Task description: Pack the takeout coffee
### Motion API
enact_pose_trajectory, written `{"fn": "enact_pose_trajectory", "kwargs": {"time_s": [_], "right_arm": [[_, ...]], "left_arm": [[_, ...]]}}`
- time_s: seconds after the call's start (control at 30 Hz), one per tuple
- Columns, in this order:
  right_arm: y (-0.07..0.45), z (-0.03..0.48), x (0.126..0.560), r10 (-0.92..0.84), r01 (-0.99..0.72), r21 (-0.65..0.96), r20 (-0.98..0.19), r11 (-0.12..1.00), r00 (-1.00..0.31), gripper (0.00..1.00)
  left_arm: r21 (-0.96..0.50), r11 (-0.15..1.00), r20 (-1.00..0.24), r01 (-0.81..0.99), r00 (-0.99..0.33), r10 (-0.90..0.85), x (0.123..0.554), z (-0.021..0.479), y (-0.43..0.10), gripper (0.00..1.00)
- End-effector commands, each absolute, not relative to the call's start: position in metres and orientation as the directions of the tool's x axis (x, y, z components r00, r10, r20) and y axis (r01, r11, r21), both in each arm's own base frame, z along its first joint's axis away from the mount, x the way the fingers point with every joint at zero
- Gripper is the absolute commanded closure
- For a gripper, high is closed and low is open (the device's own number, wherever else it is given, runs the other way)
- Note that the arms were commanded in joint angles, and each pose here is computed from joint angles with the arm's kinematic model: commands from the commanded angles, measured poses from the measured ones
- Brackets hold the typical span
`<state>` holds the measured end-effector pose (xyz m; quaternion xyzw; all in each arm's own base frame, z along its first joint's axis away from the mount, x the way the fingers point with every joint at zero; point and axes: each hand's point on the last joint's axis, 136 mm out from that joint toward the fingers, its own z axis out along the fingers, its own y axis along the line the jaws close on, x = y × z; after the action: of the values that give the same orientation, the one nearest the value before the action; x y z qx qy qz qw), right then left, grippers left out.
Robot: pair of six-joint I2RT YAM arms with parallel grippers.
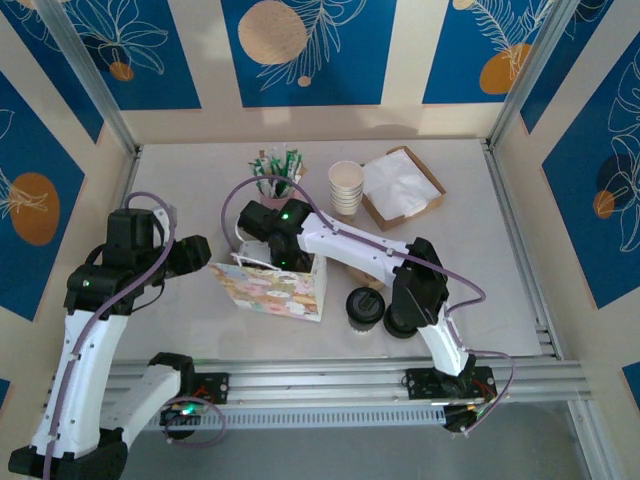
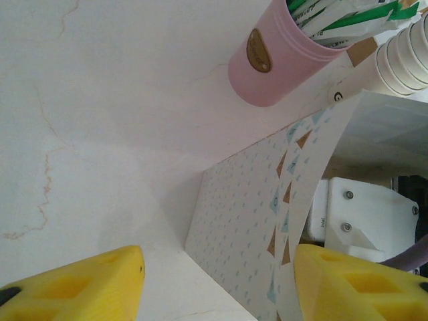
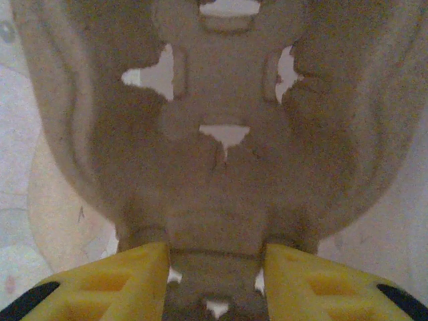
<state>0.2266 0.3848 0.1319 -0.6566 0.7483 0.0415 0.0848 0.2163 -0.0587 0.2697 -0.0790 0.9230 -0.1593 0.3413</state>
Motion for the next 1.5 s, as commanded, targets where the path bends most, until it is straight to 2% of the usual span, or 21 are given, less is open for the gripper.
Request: {"fn": "enact_pose_trajectory", "kwargs": {"time_s": [0.0,0.17,0.57,0.97,1.07,1.47], "right_arm": [[0.383,0.128,0.224,-0.976,-0.989,-0.023,-0.166,0.146,-0.14,0.54],[0.386,0.135,0.227,-0.973,-0.988,-0.037,-0.18,0.15,-0.141,0.47],[0.395,0.179,0.228,-0.947,-0.982,-0.073,-0.287,0.174,-0.146,0.44],[0.4,0.231,0.231,-0.895,-0.97,-0.082,-0.409,0.227,-0.175,0.37],[0.403,0.242,0.234,-0.877,-0.965,-0.082,-0.444,0.248,-0.187,0.34],[0.416,0.31,0.247,-0.746,-0.933,-0.074,-0.624,0.353,-0.233,0.33]], "left_arm": [[-0.355,0.934,-0.596,-0.034,-0.761,-0.254,0.213,0.268,-0.061,0.4],[-0.352,0.935,-0.597,-0.033,-0.762,-0.251,0.213,0.268,-0.06,0.4],[-0.347,0.938,-0.603,-0.031,-0.758,-0.248,0.212,0.271,-0.059,0.4],[-0.331,0.943,-0.624,-0.029,-0.743,-0.242,0.211,0.287,-0.056,0.37],[-0.335,0.942,-0.627,-0.028,-0.739,-0.245,0.21,0.291,-0.056,0.34],[-0.349,0.937,-0.657,-0.003,-0.712,-0.247,0.198,0.312,-0.056,0.31]]}}
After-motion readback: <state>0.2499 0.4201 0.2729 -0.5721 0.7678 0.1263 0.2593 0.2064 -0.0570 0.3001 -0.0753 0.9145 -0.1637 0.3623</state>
